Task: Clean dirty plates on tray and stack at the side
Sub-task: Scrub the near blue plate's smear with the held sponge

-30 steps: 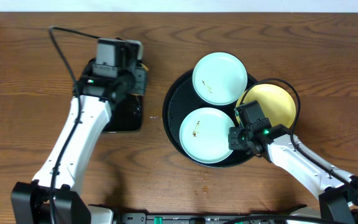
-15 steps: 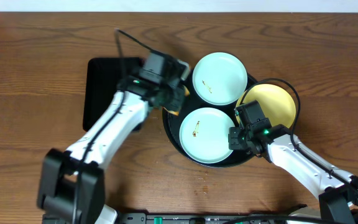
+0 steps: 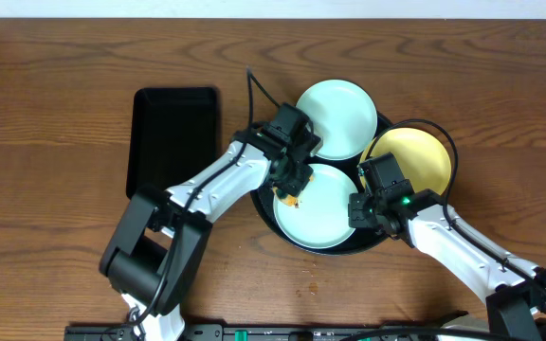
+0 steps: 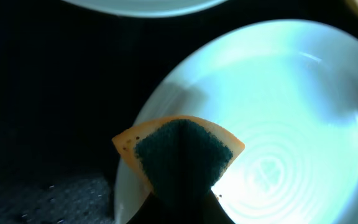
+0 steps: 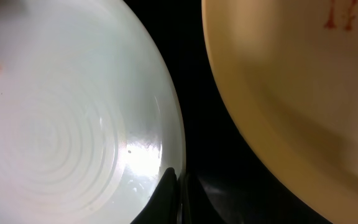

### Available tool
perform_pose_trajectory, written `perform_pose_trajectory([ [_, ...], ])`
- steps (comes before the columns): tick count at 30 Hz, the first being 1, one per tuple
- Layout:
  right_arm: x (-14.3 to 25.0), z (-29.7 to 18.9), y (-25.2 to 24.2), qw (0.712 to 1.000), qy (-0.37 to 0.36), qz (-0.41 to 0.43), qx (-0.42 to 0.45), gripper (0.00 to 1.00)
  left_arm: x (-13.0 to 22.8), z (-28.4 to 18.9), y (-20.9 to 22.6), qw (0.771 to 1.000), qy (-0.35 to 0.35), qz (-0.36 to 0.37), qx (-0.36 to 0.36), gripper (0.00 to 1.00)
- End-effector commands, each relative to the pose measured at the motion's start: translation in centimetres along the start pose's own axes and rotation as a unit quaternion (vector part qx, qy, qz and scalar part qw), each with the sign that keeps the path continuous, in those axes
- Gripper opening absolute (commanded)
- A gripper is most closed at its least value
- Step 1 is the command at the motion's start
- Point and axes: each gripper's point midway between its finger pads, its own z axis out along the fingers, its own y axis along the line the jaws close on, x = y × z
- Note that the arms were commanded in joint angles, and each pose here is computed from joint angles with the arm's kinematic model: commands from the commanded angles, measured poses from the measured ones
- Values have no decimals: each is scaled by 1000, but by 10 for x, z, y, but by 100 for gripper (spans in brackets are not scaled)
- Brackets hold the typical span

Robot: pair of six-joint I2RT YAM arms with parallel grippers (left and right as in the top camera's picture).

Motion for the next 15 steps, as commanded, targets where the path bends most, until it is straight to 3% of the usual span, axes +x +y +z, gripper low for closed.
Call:
perform_pose_trajectory([
  [1,9,4,1,1000,14,-15,-2,1,7,9,0,1000,15,3,7,7],
  [15,13,7,-1,1000,14,7,-2,4,7,15,5,1000,17,3,-3,8],
])
